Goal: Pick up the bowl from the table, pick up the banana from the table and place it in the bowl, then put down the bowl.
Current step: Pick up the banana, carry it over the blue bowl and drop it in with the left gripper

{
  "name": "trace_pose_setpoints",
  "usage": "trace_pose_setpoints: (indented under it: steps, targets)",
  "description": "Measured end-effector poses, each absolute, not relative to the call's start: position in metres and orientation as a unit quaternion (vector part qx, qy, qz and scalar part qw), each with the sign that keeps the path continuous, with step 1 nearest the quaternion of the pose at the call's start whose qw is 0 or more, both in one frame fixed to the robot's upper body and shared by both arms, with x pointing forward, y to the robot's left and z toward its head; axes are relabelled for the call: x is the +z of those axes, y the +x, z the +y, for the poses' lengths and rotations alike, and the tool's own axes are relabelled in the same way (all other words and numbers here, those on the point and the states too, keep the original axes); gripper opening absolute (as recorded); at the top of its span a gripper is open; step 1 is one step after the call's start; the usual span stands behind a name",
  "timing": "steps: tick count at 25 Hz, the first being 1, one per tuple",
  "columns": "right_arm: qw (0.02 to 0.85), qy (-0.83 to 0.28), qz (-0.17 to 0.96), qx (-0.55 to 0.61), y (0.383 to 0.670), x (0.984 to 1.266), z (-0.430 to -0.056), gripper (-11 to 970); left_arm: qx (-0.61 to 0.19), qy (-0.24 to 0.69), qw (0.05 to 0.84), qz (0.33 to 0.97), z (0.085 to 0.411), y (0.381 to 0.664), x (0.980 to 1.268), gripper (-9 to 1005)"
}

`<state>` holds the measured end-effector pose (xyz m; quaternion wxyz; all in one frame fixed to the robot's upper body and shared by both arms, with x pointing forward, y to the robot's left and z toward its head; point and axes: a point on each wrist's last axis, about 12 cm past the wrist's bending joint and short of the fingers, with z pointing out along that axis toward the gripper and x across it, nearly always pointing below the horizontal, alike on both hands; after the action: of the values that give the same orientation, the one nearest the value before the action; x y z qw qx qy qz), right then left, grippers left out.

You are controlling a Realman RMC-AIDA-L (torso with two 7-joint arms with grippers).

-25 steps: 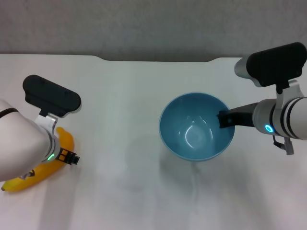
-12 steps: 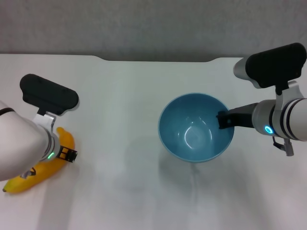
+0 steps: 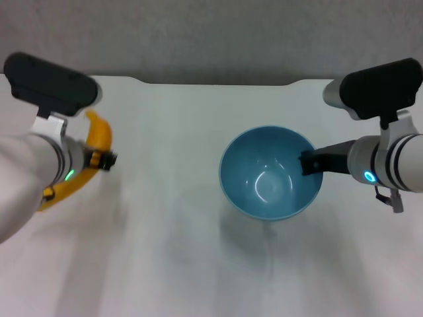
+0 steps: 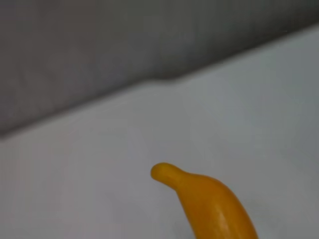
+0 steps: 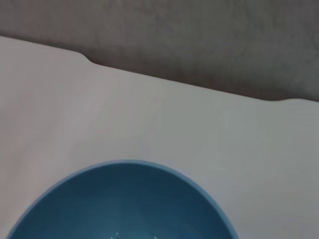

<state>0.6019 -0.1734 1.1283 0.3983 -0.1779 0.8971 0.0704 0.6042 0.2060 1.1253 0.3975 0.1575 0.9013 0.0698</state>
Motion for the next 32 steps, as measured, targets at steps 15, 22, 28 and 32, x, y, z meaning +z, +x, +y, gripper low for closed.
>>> trace_pose_setpoints:
  steps: [15, 22, 28, 32]
  targets:
    - [0.398, -0.174, 0.896, 0.096, 0.615, 1.108, -0.160, 36, -0.114, 0.173, 0.547, 0.811, 0.150, 0.581, 1.178, 536]
    - [0.413, -0.169, 0.889, 0.104, 0.619, 1.099, -0.161, 37, -0.194, 0.165, 0.594, 0.763, 0.134, 0.562, 1.194, 547]
    - [0.425, -0.179, 0.879, 0.124, 0.617, 1.100, -0.147, 37, -0.237, 0.152, 0.594, 0.754, 0.126, 0.557, 1.189, 556]
    - [0.431, -0.192, 0.872, 0.131, 0.615, 1.100, -0.139, 37, -0.248, 0.147, 0.591, 0.753, 0.124, 0.556, 1.188, 562]
